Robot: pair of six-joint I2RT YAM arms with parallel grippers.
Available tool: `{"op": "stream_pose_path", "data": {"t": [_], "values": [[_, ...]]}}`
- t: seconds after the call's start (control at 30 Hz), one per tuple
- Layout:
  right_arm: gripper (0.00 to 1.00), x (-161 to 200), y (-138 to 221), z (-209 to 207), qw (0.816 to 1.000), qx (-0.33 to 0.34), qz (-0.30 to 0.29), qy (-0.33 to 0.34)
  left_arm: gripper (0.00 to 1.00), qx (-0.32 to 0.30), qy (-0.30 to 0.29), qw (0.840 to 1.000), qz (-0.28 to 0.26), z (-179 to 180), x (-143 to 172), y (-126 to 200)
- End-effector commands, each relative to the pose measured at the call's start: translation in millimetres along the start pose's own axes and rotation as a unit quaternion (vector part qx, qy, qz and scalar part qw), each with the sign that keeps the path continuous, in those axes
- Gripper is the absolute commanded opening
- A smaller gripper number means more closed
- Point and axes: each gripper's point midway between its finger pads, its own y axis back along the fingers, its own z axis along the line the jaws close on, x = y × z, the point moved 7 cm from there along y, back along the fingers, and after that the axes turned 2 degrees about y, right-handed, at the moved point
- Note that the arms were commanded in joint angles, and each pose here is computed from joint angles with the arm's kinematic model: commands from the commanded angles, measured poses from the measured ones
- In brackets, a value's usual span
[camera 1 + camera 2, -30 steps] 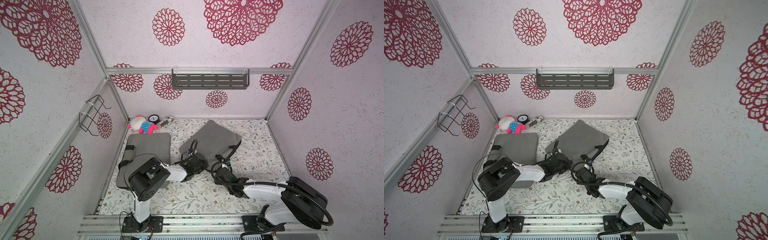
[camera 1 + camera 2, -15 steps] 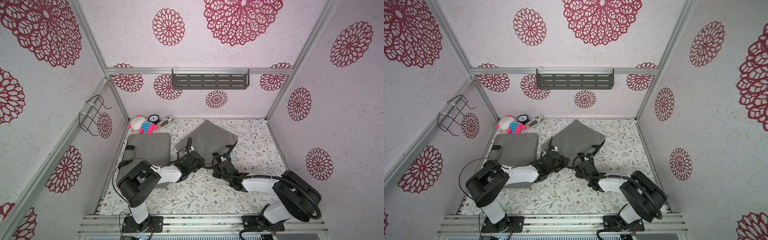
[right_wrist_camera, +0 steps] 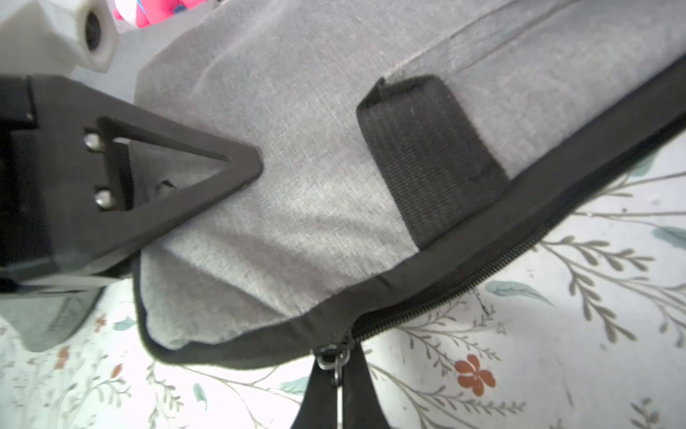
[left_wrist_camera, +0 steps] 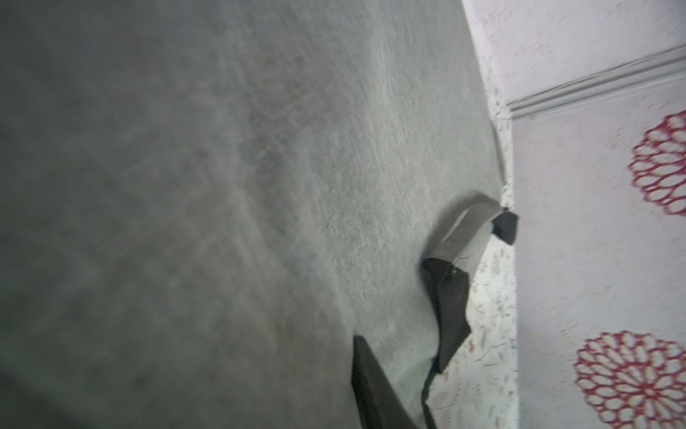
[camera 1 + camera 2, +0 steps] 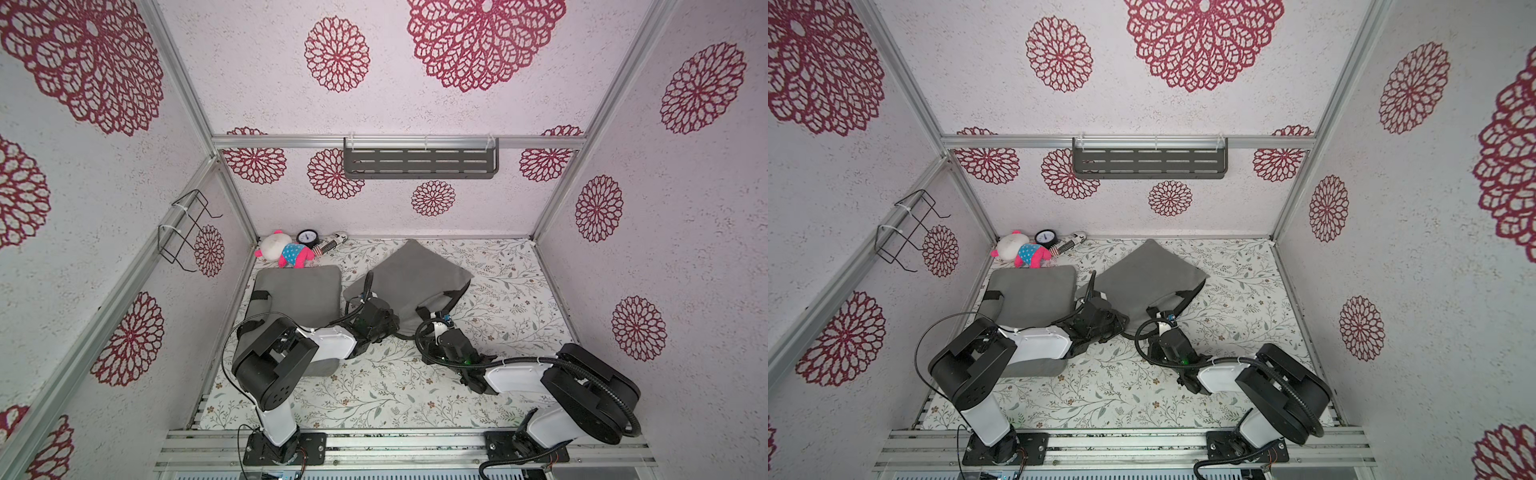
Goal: Put the mouse into the laptop bag
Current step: Zip the zipper on the zippered laptop bag.
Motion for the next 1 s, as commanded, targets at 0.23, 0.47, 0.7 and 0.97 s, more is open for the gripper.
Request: {"op": "stream_pose_path", "data": {"t": [0.23, 0.47, 0.7, 0.97], "values": [[0.0, -16.7, -14.0, 22.3, 0.999, 0.01, -0.025, 0.037, 0.98, 0.008, 0.051, 0.999, -0.008, 1.9, 27.9, 12.8], [0.0, -13.7, -13.6, 29.5, 0.999, 0.007, -0.021, 0.041, 0.92, 0.05, 0.066, 0.996, 0.032, -16.6, 55.5, -0.5], [0.0, -9.6, -4.8, 18.5, 0.998, 0.036, -0.026, 0.038, 0.17, 0.018, 0.073, 0.997, 0.019, -5.9, 48.5, -7.9], [0.0, -6.1, -6.0, -37.8, 0.991, 0.132, 0.005, -0.021, 0.0, -0.036, 0.044, 0.998, -0.026, 3.7, 33.3, 11.5]]}}
